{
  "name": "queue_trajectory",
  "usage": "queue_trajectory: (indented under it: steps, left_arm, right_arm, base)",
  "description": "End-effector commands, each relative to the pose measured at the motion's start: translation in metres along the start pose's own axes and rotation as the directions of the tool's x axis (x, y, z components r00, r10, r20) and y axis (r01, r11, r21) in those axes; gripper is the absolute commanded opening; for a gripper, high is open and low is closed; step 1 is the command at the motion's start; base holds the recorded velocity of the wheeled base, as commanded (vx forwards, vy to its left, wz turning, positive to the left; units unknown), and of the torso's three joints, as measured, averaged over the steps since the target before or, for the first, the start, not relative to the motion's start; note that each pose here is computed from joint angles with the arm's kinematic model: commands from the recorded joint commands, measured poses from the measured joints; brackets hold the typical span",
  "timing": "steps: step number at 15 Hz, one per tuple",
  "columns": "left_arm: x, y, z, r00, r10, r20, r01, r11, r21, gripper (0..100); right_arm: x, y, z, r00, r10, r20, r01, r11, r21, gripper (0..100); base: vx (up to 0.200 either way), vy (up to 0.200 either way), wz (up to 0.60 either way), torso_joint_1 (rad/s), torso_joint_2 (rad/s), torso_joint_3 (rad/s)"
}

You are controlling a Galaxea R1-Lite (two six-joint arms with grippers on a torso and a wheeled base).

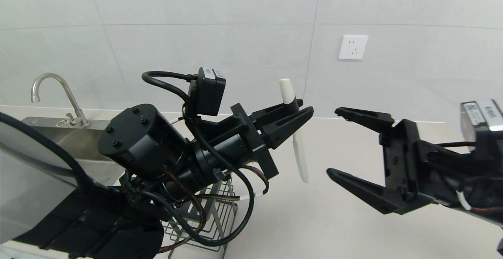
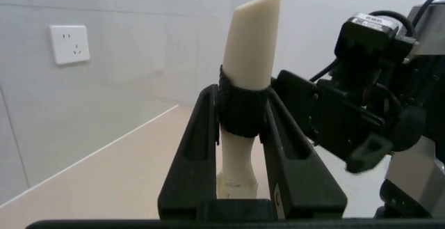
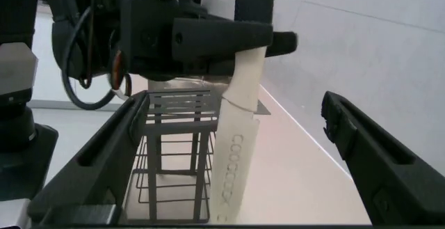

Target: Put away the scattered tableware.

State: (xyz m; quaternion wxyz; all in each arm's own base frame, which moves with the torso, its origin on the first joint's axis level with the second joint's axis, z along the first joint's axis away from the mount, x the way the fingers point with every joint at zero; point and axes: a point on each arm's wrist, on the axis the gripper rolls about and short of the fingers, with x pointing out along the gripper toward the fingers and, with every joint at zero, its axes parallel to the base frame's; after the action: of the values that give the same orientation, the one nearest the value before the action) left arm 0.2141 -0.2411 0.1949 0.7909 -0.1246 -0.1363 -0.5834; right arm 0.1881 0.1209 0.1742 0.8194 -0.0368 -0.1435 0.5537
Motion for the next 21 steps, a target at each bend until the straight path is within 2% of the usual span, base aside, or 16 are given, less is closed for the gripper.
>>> queue_trajectory:
  steps: [1,3,4,5,6,7,9,12,16,17,18,21]
  left_arm:
    - [-0.006,-0.006,0.016,0.999,-0.008,0.034,0.007,1.0,0.016,0]
    - [-0.008,-0.008,0.023,0.999,-0.01,0.05,0.009,1.0,0.024,0]
    - [-0.008,-0.008,0.024,0.999,-0.011,0.051,0.009,1.0,0.026,0]
    - [-0.008,-0.009,0.024,0.999,-0.012,0.053,0.011,1.0,0.028,0]
    - [-0.008,-0.009,0.024,0.999,-0.012,0.053,0.011,1.0,0.026,0]
    - [-0.008,-0.009,0.024,0.999,-0.011,0.053,0.009,1.0,0.026,0]
    - [-0.009,-0.01,0.028,0.998,-0.011,0.062,0.01,1.0,0.03,0]
    - [-0.009,-0.01,0.029,0.998,-0.009,0.065,0.007,0.999,0.033,0]
    - [-0.014,-0.012,0.029,0.999,-0.007,0.054,0.005,1.0,0.029,0]
    - [-0.018,-0.01,0.035,0.998,0.004,0.062,-0.006,0.999,0.038,0]
    - [-0.022,-0.01,0.045,0.997,0.013,0.075,-0.017,0.999,0.048,0]
    - [-0.032,-0.012,0.062,0.996,0.031,0.087,-0.037,0.997,0.062,0]
  right_arm:
    - [-0.061,0.014,0.023,0.987,-0.162,0.011,0.162,0.984,-0.078,100]
    - [-0.101,0.031,0.045,0.954,-0.289,0.074,0.297,0.941,-0.162,100]
    - [-0.11,0.04,0.051,0.944,-0.314,0.101,0.328,0.928,-0.177,100]
    - [-0.127,0.065,0.065,0.929,-0.331,0.162,0.361,0.907,-0.216,100]
    - [-0.132,0.073,0.068,0.929,-0.326,0.178,0.361,0.904,-0.231,100]
    - [-0.147,0.101,0.074,0.928,-0.306,0.211,0.357,0.892,-0.275,100]
    - [-0.165,0.134,0.069,0.942,-0.257,0.215,0.318,0.889,-0.33,100]
    - [-0.182,0.168,0.062,0.931,-0.278,0.235,0.35,0.862,-0.367,100]
    - [-0.185,0.17,0.046,0.931,-0.305,0.203,0.359,0.864,-0.353,100]
    - [-0.184,0.167,0.041,0.9,-0.399,0.177,0.436,0.848,-0.303,100]
    - [-0.184,0.167,0.028,0.866,-0.49,0.096,0.498,0.829,-0.254,100]
    - [-0.187,0.172,0.016,0.878,-0.477,0.04,0.47,0.845,-0.255,100]
  base:
    - [0.0,0.0,0.0,0.0,0.0,0.0]
    - [0.0,0.0,0.0,0.0,0.0,0.0]
    - [0.0,0.0,0.0,0.0,0.0,0.0]
    - [0.0,0.0,0.0,0.0,0.0,0.0]
    - [0.0,0.0,0.0,0.0,0.0,0.0]
    - [0.0,0.0,0.0,0.0,0.0,0.0]
    - [0.0,0.0,0.0,0.0,0.0,0.0]
    - [0.0,0.0,0.0,0.0,0.0,0.0]
    - [0.0,0.0,0.0,0.0,0.0,0.0]
    - [0.0,0.0,0.0,0.0,0.0,0.0]
    - [0.0,0.0,0.0,0.0,0.0,0.0]
    - [0.0,0.0,0.0,0.0,0.0,0.0]
